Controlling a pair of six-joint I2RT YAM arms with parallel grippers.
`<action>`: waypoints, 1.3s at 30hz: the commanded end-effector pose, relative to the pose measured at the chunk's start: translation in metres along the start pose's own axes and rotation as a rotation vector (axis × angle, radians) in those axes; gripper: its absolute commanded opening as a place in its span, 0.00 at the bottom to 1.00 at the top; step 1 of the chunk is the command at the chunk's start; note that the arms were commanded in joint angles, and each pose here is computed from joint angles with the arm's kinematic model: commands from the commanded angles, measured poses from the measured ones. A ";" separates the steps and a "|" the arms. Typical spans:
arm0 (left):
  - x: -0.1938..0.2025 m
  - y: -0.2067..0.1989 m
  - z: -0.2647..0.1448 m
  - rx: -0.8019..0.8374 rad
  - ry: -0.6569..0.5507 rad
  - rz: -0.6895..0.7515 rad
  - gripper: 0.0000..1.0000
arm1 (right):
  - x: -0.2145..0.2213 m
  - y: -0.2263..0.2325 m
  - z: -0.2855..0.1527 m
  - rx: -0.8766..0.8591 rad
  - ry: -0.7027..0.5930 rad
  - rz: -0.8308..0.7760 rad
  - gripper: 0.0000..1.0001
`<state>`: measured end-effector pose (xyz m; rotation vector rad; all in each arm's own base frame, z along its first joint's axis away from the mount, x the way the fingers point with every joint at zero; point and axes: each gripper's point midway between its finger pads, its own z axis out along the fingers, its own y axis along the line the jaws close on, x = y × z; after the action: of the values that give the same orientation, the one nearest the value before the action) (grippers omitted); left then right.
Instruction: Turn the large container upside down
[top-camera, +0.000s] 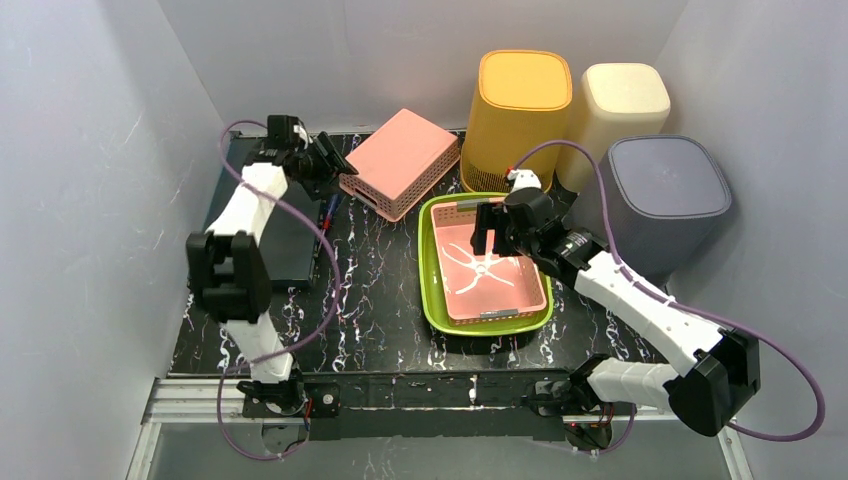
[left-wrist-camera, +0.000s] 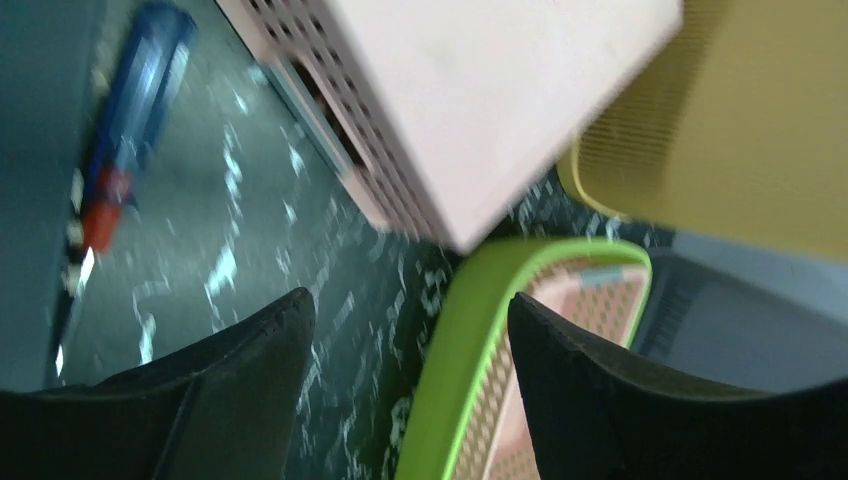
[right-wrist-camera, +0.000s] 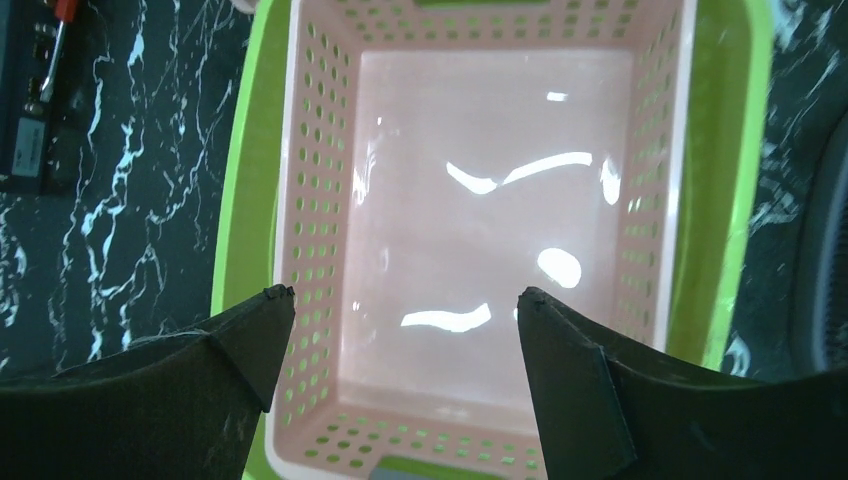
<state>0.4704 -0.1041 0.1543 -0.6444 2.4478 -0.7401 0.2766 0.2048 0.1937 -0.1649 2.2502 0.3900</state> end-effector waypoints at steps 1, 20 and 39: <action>0.050 -0.032 -0.066 0.121 -0.009 0.141 0.68 | 0.017 0.006 -0.015 -0.040 0.033 0.193 0.90; 0.247 -0.022 -0.073 0.114 0.211 0.201 0.68 | 0.085 -0.003 -0.061 -0.088 0.125 0.665 0.80; 0.289 -0.029 -0.049 0.080 0.299 0.278 0.62 | 0.128 -0.002 -0.067 -0.077 0.273 0.786 0.77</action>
<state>0.2237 -0.2656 0.1131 -0.1624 2.7052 -0.8861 0.1536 0.1824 0.1455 0.6183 2.4779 0.8808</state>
